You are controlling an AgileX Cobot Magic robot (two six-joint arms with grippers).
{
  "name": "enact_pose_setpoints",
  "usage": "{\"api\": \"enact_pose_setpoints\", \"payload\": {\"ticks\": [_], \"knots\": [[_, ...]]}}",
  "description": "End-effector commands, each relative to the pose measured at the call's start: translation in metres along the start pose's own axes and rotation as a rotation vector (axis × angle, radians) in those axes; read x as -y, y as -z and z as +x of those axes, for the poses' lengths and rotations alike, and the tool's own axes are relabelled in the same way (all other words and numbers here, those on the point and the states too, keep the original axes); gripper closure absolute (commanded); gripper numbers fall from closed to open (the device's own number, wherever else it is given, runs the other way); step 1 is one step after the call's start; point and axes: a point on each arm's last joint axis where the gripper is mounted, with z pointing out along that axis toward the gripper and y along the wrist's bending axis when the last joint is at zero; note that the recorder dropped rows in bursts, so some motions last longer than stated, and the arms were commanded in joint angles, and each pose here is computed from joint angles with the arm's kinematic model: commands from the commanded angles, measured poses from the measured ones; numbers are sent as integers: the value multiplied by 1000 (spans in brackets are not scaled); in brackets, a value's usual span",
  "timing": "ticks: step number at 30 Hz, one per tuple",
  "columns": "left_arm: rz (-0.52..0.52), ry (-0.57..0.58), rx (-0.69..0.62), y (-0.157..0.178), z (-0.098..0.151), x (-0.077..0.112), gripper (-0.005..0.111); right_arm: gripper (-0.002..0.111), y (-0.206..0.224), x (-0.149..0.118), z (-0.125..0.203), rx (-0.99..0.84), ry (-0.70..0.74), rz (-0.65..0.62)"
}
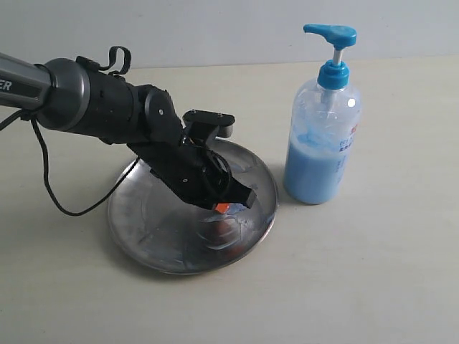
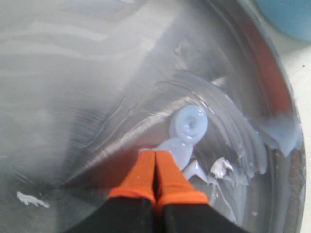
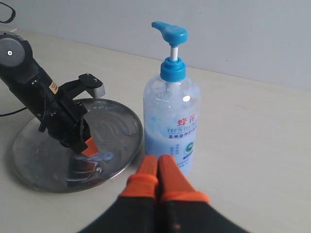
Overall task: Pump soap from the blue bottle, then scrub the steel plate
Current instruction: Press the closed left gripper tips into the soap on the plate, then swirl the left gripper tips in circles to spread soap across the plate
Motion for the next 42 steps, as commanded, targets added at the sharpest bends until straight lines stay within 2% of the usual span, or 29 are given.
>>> {"api": "enact_pose_setpoints", "payload": {"ticks": [1,5,8,14,19,22,27,33,42], "knots": [[3,15,-9,-4,2,-1,107,108,0,0,0,14,0,5],[20,-66,-41,-6,6,9,107,108,0,0,0,14,0,5],[18,-83,-20,-8,6,16,107,108,0,0,0,14,0,5],[-4,-77,63,-10,-1,16,107,108,0,0,0,14,0,5],[-7,-72,29,-27,0,13,107,108,0,0,0,14,0,5],[26,-56,37,-23,-12,19,107,108,0,0,0,14,0,5],[82,-104,-44,-11,-23,30,107,108,0,0,0,14,0,5],[43,-175,-139,-10,-15,25,107,108,0,0,0,12,0,5],[2,-197,-267,-6,-6,10,107,108,0,0,1,10,0,5]]}}
